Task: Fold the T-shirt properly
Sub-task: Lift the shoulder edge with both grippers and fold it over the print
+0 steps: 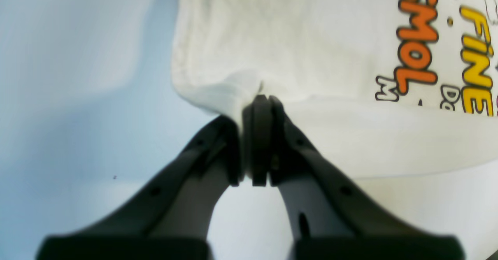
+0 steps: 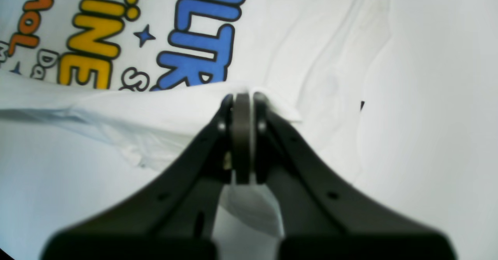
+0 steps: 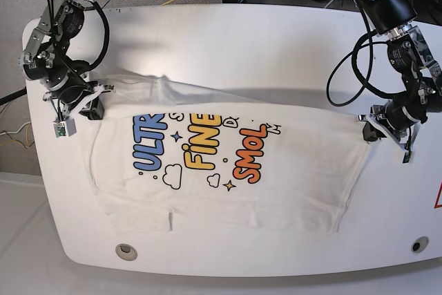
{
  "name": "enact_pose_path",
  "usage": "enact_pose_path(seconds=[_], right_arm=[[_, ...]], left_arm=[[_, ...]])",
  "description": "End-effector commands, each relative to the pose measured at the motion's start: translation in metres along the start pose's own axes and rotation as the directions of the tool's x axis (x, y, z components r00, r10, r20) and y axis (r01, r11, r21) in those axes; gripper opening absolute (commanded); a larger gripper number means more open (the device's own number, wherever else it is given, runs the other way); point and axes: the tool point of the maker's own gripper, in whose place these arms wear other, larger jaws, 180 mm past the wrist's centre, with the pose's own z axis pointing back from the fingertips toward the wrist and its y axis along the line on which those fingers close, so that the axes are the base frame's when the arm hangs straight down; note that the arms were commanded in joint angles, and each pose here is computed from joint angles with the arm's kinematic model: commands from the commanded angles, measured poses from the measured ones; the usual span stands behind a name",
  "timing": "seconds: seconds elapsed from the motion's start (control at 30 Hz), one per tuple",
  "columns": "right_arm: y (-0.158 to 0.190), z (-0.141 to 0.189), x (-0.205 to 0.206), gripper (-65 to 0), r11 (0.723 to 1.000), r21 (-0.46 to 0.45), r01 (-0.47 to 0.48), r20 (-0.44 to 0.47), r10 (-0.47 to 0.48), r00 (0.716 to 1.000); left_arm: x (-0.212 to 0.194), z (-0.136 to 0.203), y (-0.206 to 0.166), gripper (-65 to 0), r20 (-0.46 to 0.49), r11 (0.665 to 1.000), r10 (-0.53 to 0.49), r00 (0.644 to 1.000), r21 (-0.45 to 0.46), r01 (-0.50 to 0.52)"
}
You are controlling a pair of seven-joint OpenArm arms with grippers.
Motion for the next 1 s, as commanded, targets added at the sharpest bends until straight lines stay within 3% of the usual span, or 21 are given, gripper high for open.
enact_pose_path(seconds=[0.0, 0.2, 0.67, 0.97], right_arm=[[-0.004, 0.004, 0.017, -65.0, 0.999, -0.018, -0.028, 0.049, 0.029, 0.998], [-0.010, 0.004, 0.025, -65.0, 0.998, -0.047, -0.044, 0.055, 0.047, 0.997], [-0.017, 0.004, 0.022, -65.0, 0.994, -0.094, -0.064, 0.029, 0.067, 0.997], [-0.021, -0.001, 0.021, -65.0, 0.994, -0.097, -0.053, 0.039, 0.057, 0.998]], left_arm=[[0.020, 0.004, 0.000, -61.9, 0.065, 1.000, -0.021, 0.998, 0.001, 0.021], [0.020, -0.004, -0.007, -61.9, 0.075, 0.999, -0.029, 0.997, -0.019, 0.030], [-0.011, -0.034, 0.007, -61.9, -0.016, 0.999, -0.028, 0.999, 0.026, 0.028], [-0.016, -0.043, 0.010, -61.9, 0.005, 1.000, 0.005, 1.000, 0.017, -0.005]])
